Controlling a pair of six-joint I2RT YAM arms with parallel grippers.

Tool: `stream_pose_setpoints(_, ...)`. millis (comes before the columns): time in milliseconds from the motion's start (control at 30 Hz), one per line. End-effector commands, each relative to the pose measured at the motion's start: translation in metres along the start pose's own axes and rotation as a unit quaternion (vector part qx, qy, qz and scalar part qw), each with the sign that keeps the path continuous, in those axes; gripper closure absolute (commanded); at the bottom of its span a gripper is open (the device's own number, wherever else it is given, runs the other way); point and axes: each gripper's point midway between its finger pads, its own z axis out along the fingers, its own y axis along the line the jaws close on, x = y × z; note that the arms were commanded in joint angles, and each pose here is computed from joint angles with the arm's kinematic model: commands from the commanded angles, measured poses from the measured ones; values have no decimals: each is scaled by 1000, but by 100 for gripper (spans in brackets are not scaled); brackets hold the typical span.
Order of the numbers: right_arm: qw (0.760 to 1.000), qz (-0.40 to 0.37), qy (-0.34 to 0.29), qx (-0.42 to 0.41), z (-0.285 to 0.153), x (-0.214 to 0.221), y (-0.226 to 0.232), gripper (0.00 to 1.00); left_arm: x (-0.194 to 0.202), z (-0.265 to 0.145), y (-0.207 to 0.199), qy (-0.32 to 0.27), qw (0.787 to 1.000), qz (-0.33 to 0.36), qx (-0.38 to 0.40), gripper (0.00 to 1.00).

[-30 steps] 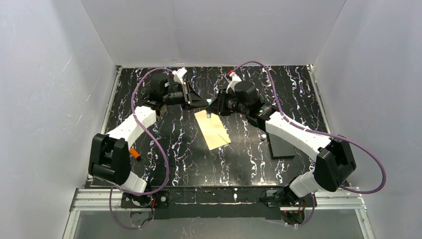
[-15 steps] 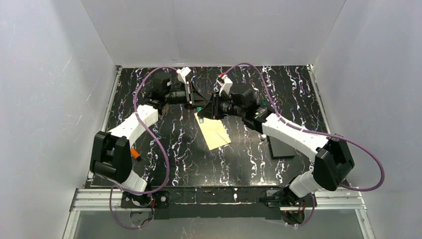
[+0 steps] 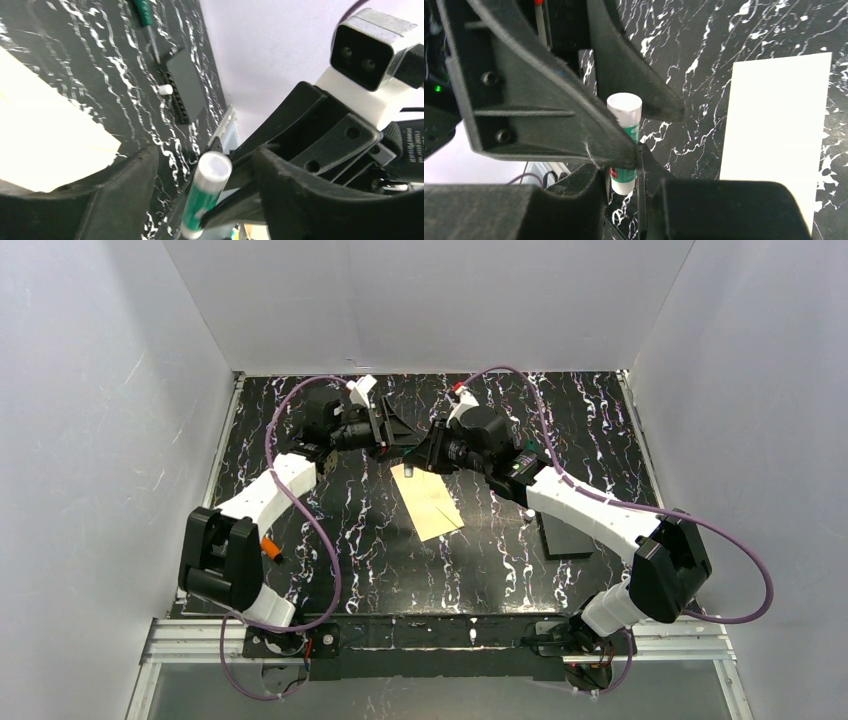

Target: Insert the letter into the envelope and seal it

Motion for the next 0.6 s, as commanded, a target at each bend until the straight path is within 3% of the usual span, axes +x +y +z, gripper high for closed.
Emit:
stream_pose_setpoints(0,995,50,-81,42,-6,-34,-7,88,-23,-26,6,-93,994,-3,-56,24)
stream_pose_setpoints(100,986,109,-108,69,-5,-41,-18,88,-32,-41,18,-121,988,-1,-98,14)
stream_pose_setpoints(167,978,149,-116,91,-2,-44,-26,87,-31,-45,29,-114,985,8,-132,13)
stream_pose_setpoints(300,967,201,-121,102,7,-47,-29,87,-19,-46,36,-97,986,19,-134,19)
stream_pose_setpoints(433,965,218,-120,78,15,-54,-16,86,0,-34,29,-38,996,14,-82,29)
stream_pose_setpoints(567,962,232,-119,74,15,-55,-14,86,11,-27,15,-7,999,24,-42,31)
